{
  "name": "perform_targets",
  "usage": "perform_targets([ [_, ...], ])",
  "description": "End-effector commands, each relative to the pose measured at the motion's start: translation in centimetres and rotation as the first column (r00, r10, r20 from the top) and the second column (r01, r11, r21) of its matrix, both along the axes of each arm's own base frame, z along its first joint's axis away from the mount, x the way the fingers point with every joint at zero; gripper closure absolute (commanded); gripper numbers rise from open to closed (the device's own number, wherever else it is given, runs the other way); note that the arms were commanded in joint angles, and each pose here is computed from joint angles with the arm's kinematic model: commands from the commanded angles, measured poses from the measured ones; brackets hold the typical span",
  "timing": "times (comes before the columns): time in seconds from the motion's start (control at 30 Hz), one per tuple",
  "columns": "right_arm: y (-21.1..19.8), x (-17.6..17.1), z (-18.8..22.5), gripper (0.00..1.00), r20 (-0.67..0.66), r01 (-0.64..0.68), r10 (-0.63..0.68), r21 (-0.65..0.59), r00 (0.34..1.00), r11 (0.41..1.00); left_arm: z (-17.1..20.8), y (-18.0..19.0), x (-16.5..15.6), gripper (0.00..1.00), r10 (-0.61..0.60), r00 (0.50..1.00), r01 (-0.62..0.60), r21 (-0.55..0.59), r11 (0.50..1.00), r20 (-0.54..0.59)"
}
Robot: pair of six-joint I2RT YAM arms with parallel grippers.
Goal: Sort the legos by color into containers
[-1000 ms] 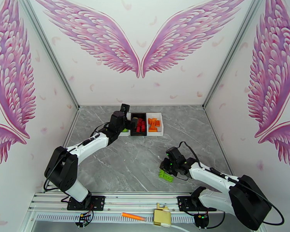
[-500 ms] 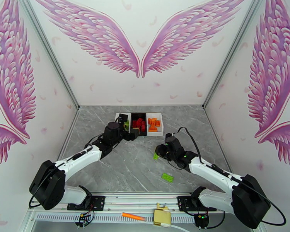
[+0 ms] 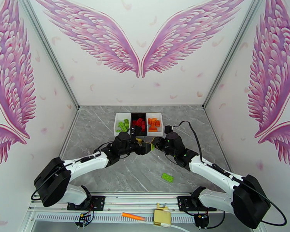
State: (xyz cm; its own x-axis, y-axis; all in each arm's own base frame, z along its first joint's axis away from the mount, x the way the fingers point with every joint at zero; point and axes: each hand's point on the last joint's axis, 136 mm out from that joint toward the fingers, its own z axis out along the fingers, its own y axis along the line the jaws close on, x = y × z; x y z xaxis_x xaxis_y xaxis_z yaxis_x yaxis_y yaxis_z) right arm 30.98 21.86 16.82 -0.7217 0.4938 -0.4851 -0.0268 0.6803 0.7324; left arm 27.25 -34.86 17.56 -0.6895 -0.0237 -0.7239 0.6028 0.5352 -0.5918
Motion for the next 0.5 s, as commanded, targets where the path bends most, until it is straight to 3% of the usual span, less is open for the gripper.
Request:
perform_targets([
  [0.0,0.3,0.8,2.7,0.89,0.046,0.005,-0.009,0.085,0.999,0.996,-0.6,-0.8,-0.7,0.21,-0.050,0.998,0.048,-0.050,0.998,-0.039],
  [0.47,0.9,0.6,3.2,0.87,0.028,-0.018,0.015,0.130,0.999,0.991,-1.2,-2.2,0.5,0.42,-0.068,0.996,0.064,-0.067,0.996,-0.054],
])
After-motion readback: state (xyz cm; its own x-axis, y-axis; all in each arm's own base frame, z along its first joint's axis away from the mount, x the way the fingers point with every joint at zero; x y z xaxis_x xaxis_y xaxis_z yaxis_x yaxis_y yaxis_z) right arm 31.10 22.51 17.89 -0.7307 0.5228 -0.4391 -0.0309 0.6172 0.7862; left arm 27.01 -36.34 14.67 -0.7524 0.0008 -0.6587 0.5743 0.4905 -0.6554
